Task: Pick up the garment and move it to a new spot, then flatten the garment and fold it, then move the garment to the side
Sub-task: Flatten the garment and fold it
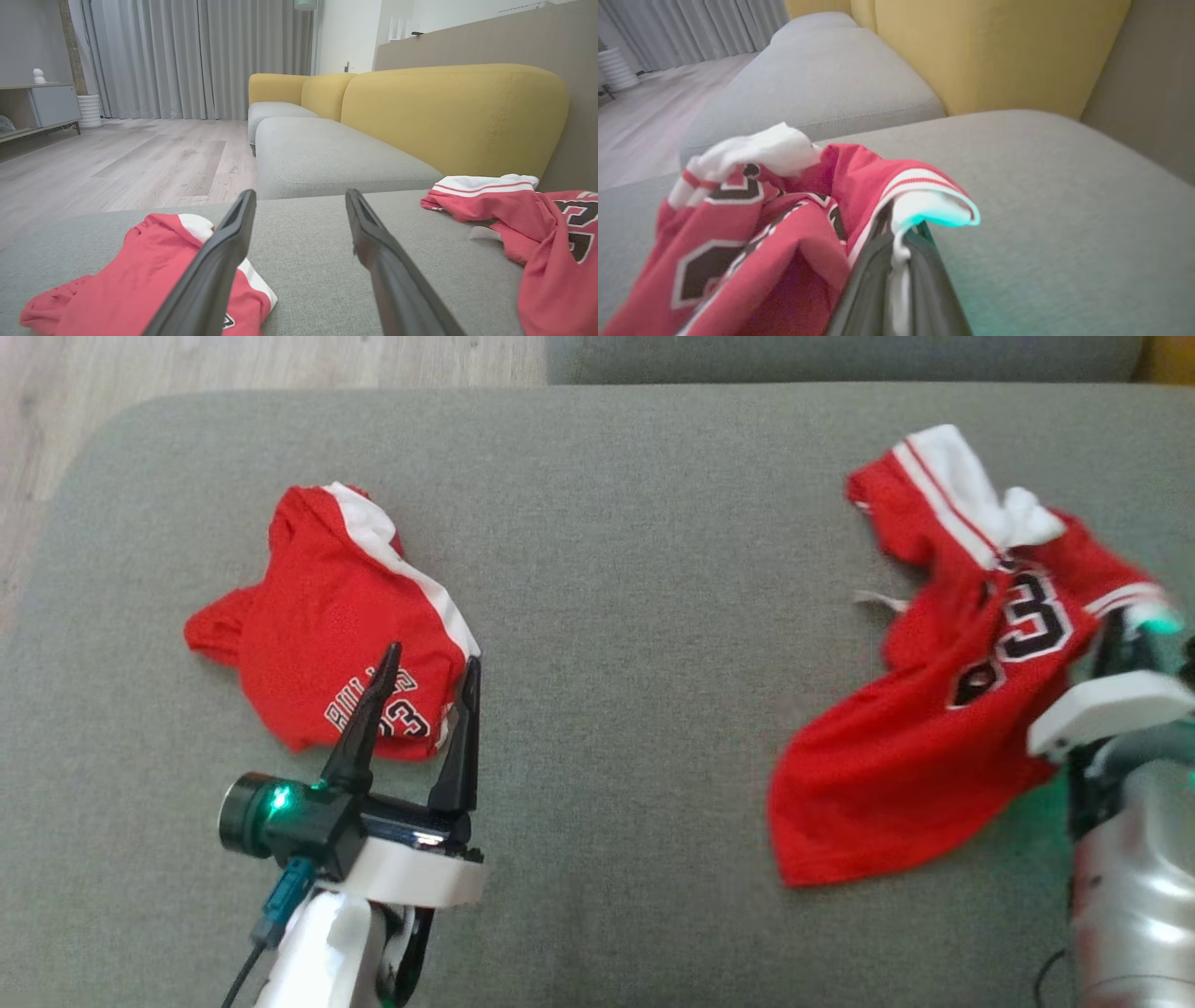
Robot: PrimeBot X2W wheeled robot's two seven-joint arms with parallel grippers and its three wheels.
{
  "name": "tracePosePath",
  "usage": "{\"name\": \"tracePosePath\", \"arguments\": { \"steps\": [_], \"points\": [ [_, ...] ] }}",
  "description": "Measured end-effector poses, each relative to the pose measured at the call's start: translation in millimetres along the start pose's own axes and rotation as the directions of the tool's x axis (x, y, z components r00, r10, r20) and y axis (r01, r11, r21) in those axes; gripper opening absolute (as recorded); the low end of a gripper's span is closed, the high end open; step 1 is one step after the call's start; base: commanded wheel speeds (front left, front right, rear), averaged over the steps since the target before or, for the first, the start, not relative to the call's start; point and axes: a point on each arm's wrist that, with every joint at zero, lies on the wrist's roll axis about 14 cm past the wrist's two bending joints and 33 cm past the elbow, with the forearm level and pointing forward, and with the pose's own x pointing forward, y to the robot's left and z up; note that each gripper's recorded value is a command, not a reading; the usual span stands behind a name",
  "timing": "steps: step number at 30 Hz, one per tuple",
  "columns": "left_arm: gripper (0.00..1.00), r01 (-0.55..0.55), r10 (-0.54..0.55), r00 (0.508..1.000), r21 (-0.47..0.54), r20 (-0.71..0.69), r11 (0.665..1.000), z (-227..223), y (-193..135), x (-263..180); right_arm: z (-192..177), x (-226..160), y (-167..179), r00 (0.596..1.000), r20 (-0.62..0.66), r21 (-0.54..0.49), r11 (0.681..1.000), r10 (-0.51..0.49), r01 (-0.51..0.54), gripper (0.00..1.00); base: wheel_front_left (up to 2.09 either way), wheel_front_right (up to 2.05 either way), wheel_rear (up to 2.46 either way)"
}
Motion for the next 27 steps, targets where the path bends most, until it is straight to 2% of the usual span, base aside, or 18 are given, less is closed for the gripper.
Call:
{"name": "tracePosePath", "arguments": {
  "steps": [1,6,10,14,19,23,24,25,27],
  "points": [
    [1.0,0.0,0.0,1.0,0.0,0.0,1.0,0,0,0,0,0,0,1.0,0.0,0.0,1.0,0.0,0.0,0.0,0.0,0.0,0.0],
    [1.0,-0.009,0.01,1.0,-0.008,0.023,1.0,9,0,-4,59,4,-2,0.992,0.126,-0.139,0.99,0.003,0.015,0.0,0.0,0.0,0.0],
    [1.0,-0.019,0.02,0.999,-0.016,0.033,1.0,13,2,-7,104,9,30,0.976,0.199,-0.245,0.969,0.086,-0.035,0.0,0.0,0.0,0.0],
    [1.0,-0.046,0.047,0.998,-0.025,0.033,0.999,13,8,-12,118,11,55,0.967,0.2,-0.338,0.937,0.158,-0.083,0.0,0.0,0.0,0.0],
    [1.0,-0.07,0.071,0.997,-0.023,0.014,0.997,7,15,-15,128,30,25,0.979,0.171,-0.427,0.904,0.106,-0.023,0.0,0.0,0.0,0.0],
    [1.0,-0.093,0.093,0.996,-0.021,-0.011,0.995,-1,23,-15,153,54,7,0.98,0.193,-0.455,0.889,0.056,0.039,0.0,0.0,0.0,0.0],
    [1.0,-0.098,0.097,0.995,-0.02,-0.016,0.995,-3,25,-14,159,60,7,0.978,0.202,-0.455,0.889,0.055,0.044,0.9,0.0,0.0,0.0],
    [1.0,-0.101,0.101,0.995,-0.018,-0.019,0.995,-4,27,-13,164,66,8,0.977,0.206,-0.453,0.89,0.054,0.046,1.0,0.0,0.0,0.0],
    [1.0,-0.112,0.112,0.994,-0.019,-0.021,0.994,-5,32,-11,166,77,11,0.977,0.206,-0.459,0.887,0.058,0.044,1.0,0.0,0.0,0.0]
  ]
}}
